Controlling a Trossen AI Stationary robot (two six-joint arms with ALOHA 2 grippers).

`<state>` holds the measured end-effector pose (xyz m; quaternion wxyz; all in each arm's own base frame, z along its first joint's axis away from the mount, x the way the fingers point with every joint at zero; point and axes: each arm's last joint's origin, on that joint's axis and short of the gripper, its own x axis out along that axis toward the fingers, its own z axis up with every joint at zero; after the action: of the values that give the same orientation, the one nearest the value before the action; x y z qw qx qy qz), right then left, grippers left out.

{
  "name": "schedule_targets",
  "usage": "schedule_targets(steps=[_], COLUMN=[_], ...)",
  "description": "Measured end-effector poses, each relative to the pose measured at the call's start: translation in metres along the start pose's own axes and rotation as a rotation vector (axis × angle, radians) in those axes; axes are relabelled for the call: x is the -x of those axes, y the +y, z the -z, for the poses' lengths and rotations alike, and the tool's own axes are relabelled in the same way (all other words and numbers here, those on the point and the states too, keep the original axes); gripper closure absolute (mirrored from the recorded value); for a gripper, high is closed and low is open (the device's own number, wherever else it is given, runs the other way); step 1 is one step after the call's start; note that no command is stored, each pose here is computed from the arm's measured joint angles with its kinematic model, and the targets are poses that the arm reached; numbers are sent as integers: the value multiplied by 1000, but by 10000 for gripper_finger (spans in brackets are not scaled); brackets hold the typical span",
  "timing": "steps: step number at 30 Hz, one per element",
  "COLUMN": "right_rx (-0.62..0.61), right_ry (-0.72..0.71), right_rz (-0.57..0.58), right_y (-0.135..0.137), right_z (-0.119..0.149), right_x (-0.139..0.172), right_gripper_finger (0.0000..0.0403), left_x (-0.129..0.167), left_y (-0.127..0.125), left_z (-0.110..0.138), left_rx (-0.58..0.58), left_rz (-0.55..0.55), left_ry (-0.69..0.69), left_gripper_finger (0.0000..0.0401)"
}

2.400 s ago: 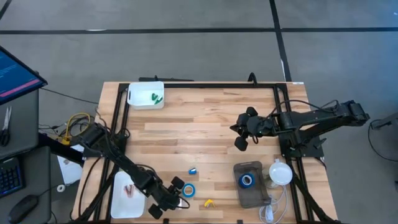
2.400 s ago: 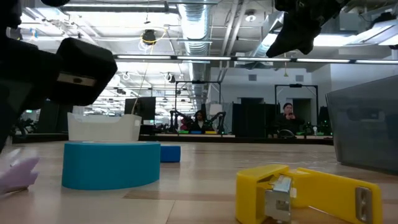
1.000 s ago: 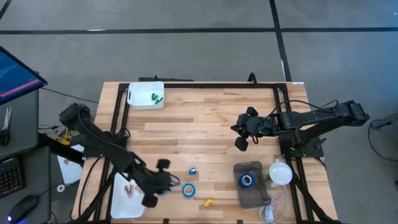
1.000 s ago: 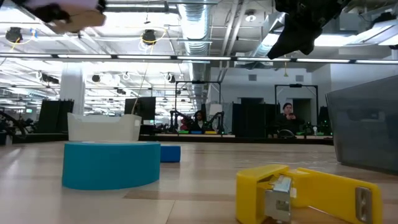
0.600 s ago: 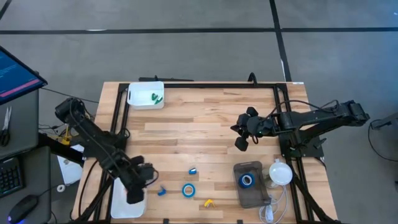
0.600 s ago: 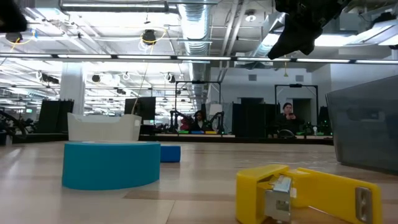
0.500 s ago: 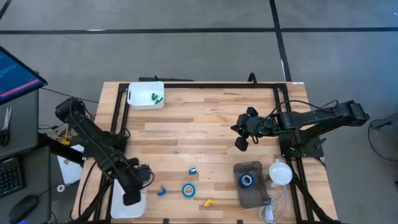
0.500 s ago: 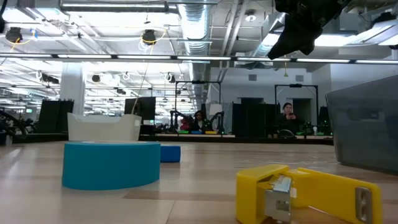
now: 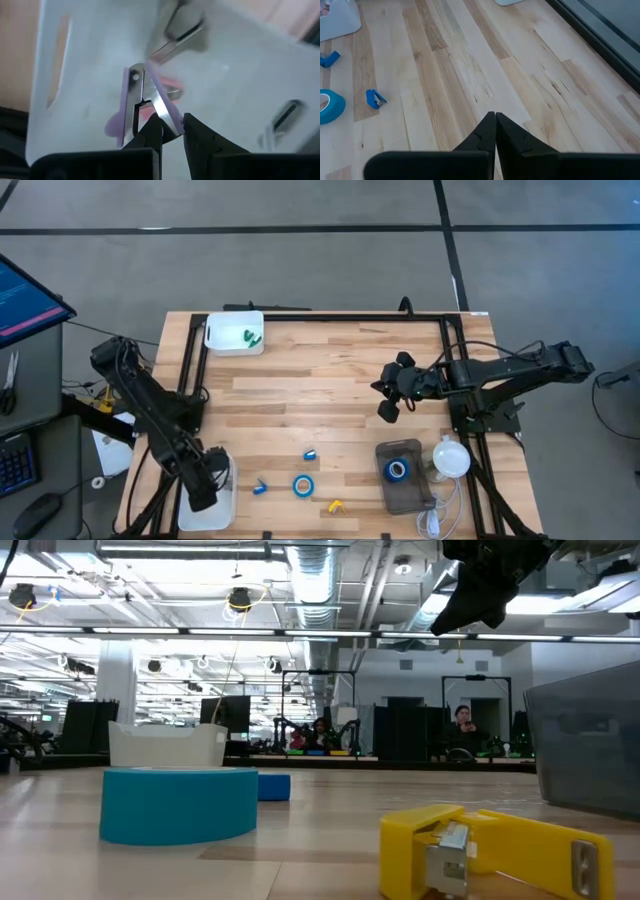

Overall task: Pick and place Stapler, Stapler remover, tape
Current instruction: Put the violet staple remover into the bottom white bin, then put the left blue stapler into the top white bin

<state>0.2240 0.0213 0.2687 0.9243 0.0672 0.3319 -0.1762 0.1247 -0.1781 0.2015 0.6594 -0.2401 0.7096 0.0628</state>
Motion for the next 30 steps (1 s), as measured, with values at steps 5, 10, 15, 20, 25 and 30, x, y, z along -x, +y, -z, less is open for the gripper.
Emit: schedule_targets(steps=[5,10,15,20,25,30], right_rx=[0,0,0,0,0,0], right_ry=[0,0,0,0,0,6], right_rz=[0,0,0,0,0,-17], right_y=[0,0,0,0,0,0], right_z=[0,0,0,0,0,0], right_x=[0,0,0,0,0,0], right_gripper_finger=[402,402,402,402,403,403], left_x=[-15,-20,-21,-20,-17,-13], left_y=[13,17,17,13,5,-9], left_z=[0,-2,-5,-12,-20,-27], left_rx=[16,27,47,73,90,68], left_rz=[-38,-52,-49,21,144,313], left_ry=[27,-17,-56,-25,38,55], left_gripper_finger=[368,339,276,224,205,214])
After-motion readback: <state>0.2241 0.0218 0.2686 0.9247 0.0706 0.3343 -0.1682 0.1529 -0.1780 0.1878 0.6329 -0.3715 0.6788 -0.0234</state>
